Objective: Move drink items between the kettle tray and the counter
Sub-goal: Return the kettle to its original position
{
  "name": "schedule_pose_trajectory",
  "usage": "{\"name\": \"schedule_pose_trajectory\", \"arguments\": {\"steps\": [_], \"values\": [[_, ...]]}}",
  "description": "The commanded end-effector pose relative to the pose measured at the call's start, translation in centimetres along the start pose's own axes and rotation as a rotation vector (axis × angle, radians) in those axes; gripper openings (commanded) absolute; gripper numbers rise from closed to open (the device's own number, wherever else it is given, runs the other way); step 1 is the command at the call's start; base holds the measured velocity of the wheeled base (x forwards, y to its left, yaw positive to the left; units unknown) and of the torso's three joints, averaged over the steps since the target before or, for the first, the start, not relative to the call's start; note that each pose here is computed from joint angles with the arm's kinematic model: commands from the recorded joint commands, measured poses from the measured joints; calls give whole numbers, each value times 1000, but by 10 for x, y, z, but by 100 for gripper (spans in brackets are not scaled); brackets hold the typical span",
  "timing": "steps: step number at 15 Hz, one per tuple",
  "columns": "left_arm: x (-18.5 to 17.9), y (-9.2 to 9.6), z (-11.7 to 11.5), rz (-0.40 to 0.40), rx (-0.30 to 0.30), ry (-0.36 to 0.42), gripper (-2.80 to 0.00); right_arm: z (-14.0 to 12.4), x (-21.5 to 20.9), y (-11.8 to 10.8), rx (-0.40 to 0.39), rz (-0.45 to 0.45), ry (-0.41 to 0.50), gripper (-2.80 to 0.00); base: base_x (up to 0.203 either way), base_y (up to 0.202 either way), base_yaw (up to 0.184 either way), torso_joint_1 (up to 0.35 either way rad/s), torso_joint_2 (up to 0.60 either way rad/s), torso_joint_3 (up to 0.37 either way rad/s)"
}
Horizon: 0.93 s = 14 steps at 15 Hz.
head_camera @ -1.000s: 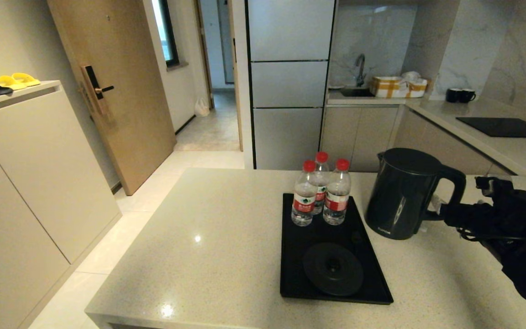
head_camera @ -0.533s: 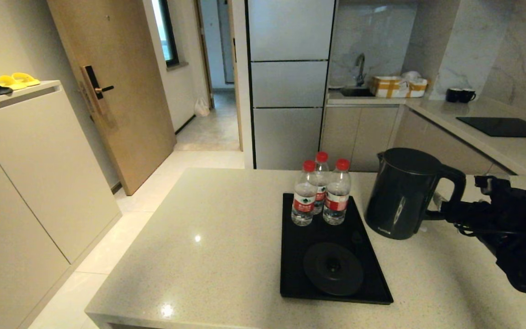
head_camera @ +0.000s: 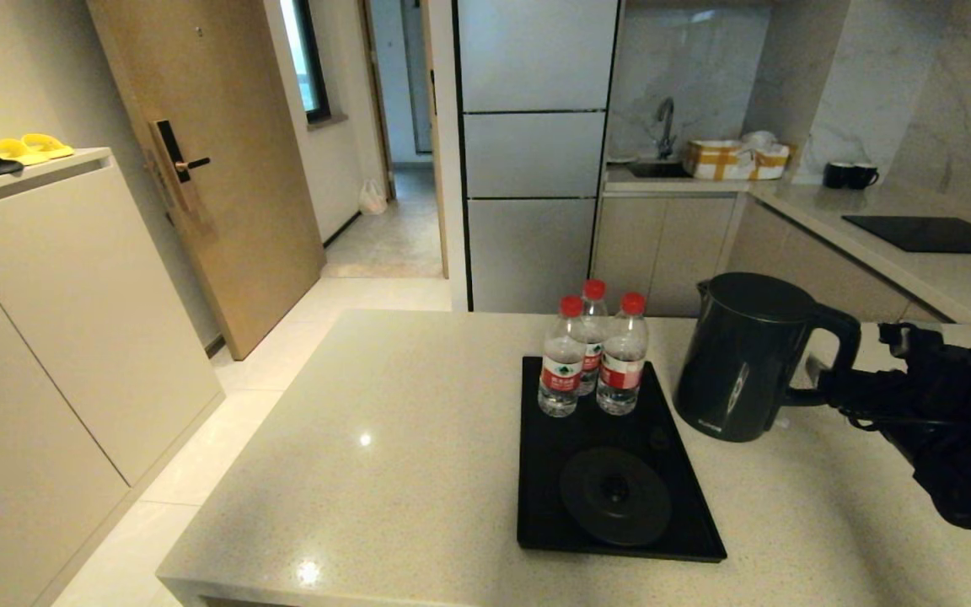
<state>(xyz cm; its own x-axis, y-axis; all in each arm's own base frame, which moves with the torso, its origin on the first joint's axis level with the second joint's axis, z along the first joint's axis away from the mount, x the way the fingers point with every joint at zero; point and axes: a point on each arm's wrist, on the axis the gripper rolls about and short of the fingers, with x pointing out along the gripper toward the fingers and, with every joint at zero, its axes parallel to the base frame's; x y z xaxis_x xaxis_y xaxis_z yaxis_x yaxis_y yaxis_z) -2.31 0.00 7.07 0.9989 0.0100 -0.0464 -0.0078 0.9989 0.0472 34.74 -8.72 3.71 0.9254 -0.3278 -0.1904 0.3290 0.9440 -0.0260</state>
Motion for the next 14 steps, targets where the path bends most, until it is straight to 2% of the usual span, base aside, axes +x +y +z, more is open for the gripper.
{"name": "schedule_pose_trajectory", "arguments": {"steps": [1,6,10,14], "values": [[0,0,0,1,1,2,-280,2,1,-6,4,-22,-13,0,0,0,0,0,0,0],[0,0,0,1,1,2,-280,3,4,-17,10,-63,-4,0,0,0,0,0,0,0],[0,0,0,1,1,0,-280,4,4,-16,10,-55,-6,0,0,0,0,0,0,0],[0,0,0,1,1,2,-280,1,13,-4,4,-22,2,0,0,0,0,0,0,0]]}}
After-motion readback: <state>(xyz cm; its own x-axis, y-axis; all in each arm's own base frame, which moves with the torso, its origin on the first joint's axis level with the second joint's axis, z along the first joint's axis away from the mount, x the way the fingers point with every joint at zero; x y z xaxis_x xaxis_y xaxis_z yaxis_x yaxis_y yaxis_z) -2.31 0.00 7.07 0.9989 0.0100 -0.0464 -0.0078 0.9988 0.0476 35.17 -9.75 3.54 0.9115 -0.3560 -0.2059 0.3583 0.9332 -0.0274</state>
